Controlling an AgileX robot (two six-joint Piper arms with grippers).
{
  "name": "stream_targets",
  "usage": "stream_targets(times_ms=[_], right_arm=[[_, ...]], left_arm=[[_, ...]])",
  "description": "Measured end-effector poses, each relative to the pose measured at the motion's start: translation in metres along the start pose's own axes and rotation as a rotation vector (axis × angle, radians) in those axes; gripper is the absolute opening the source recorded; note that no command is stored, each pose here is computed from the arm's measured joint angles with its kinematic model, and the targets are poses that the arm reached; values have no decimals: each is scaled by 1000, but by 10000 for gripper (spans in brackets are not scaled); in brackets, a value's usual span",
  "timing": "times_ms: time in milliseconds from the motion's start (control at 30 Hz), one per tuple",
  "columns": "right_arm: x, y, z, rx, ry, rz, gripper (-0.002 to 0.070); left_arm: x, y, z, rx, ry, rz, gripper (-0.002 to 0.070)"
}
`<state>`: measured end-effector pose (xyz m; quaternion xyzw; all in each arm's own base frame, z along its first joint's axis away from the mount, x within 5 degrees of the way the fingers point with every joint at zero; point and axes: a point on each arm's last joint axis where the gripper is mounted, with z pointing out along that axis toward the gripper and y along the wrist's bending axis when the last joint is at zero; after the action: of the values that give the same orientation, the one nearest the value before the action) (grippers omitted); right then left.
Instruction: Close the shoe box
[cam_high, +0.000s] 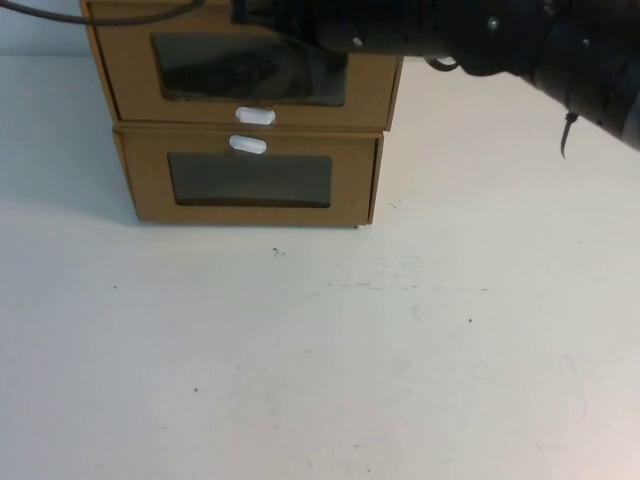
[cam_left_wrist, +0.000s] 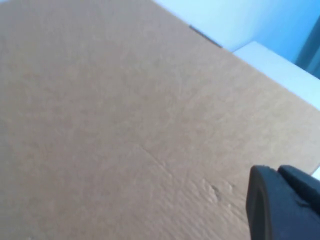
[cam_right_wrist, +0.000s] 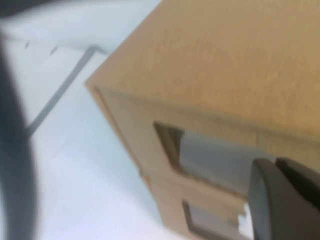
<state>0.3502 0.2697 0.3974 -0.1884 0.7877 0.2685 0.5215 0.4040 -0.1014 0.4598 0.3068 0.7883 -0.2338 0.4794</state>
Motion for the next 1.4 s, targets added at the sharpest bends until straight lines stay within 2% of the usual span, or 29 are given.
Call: stream_targets(times_ms=[133,300,467,600,800,1067,1167,1400], right_arm=[[-6,4,-22,-4,58,-31,-13],[-23,9,-70,27,107,-113,-13],[-32,4,-127,140,169,-180,-13],[-18,-7,-168,269,231,-181,-13],[30,-17,-241,321,238,-127,-13],[111,-26,-324,285,191,-48,-13],[141,-30,-340,270,180,-36,-13],[182,-37,-352,239,107,-11,-13]], left_arm=[[-8,-8,-20,-41,16,42,-5],[-16,-21,-47,-102,36,98,-5],[-21,-45,-86,-148,3,132,-5],[-8,-61,-106,-179,-16,122,-5],[37,-90,-135,-238,-53,103,-5],[118,-152,-196,-354,-279,139,-5],[157,-171,-211,-386,-357,136,-5],[243,-196,-222,-470,-482,152,-5]])
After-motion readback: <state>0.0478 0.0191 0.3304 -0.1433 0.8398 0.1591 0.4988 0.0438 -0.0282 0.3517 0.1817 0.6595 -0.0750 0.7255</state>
